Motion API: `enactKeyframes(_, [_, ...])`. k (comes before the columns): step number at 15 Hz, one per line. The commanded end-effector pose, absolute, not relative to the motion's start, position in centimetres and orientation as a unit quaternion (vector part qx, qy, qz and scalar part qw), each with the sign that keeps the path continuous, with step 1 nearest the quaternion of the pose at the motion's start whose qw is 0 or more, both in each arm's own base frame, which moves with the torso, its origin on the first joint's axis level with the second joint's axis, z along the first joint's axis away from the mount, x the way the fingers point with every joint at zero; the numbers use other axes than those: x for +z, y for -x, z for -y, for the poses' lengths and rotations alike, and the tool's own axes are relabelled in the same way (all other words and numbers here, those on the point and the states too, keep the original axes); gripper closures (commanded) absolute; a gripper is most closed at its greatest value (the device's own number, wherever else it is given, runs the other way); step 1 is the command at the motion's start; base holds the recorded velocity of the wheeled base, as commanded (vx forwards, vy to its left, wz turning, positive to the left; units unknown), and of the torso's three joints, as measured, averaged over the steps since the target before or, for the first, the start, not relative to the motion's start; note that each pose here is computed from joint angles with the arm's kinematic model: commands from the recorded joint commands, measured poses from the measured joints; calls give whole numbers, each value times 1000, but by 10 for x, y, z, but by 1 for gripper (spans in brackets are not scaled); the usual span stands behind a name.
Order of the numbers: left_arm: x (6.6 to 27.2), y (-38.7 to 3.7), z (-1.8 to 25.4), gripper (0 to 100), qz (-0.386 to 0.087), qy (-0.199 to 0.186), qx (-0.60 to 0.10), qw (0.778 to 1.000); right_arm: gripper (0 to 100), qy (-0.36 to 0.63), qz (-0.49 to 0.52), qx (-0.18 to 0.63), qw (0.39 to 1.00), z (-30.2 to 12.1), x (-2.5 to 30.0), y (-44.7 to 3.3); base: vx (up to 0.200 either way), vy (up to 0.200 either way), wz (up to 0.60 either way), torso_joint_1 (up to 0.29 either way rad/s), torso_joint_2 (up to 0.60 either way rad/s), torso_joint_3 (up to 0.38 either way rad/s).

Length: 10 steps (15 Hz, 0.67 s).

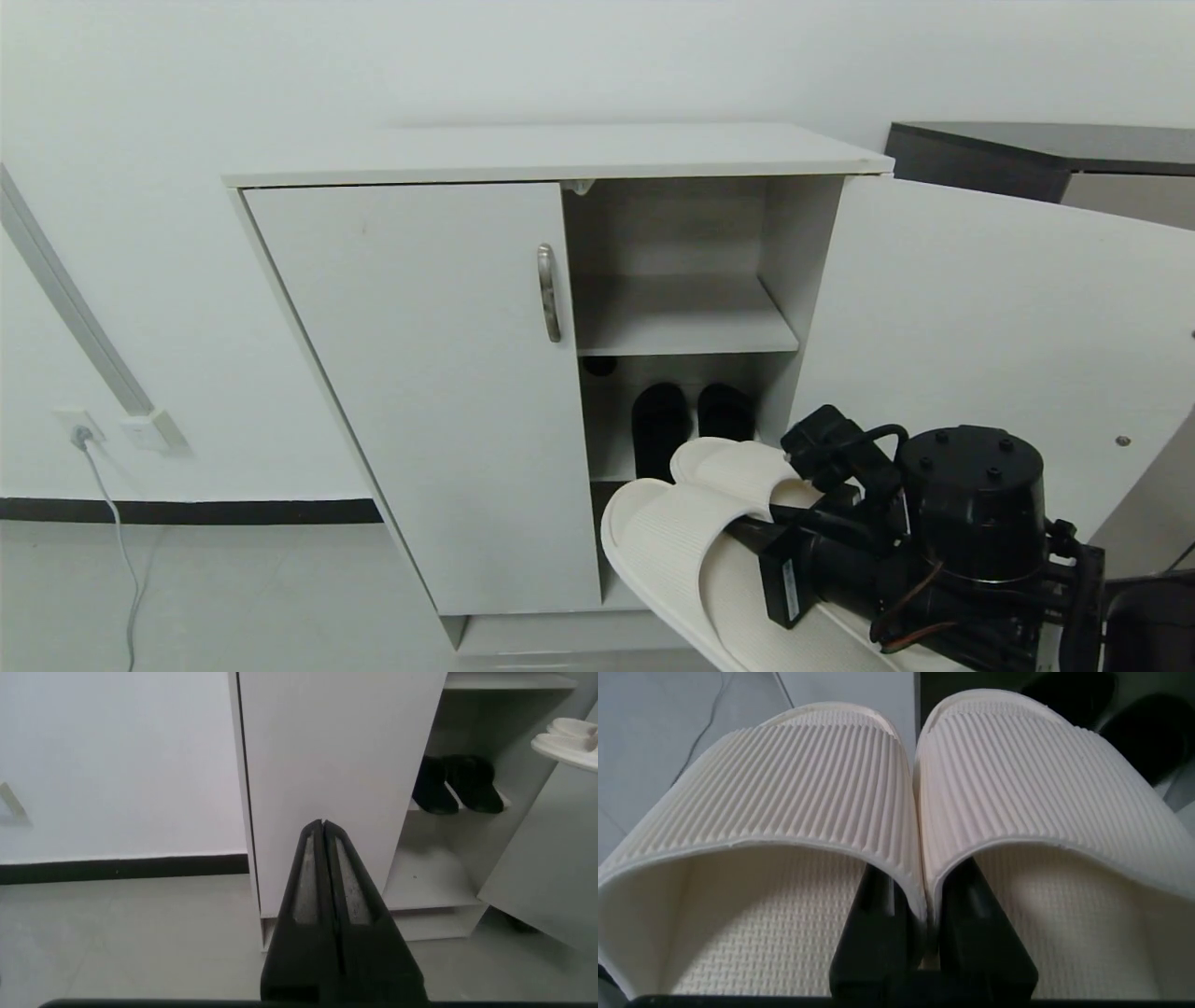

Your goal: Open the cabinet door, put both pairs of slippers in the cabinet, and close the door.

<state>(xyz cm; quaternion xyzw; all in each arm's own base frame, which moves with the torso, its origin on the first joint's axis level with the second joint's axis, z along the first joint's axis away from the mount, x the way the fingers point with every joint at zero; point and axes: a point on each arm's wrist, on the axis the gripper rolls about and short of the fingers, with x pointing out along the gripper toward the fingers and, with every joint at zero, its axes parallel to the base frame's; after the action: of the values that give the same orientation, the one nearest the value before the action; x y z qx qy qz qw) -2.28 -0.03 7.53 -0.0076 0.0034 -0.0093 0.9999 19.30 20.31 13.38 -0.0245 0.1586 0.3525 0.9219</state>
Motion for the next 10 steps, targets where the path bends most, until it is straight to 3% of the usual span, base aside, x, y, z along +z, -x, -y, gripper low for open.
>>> enactKeyframes(1, [75, 23, 0, 100, -3, 8, -9, 1000, 100, 25, -162, 353, 921, -204, 132, -193, 0, 0, 0, -2, 286, 256])
enactKeyframes(8, [75, 23, 0, 100, -3, 7, -9, 1000, 100, 23, -155, 341, 927, -205, 125, -199, 0, 0, 0, 0, 0, 0])
enactKeyframes(10, [75, 23, 0, 100, -3, 7, -9, 1000, 100, 23, -134, 293, 946, -213, 121, -210, 0, 0, 0, -15, 119, 107])
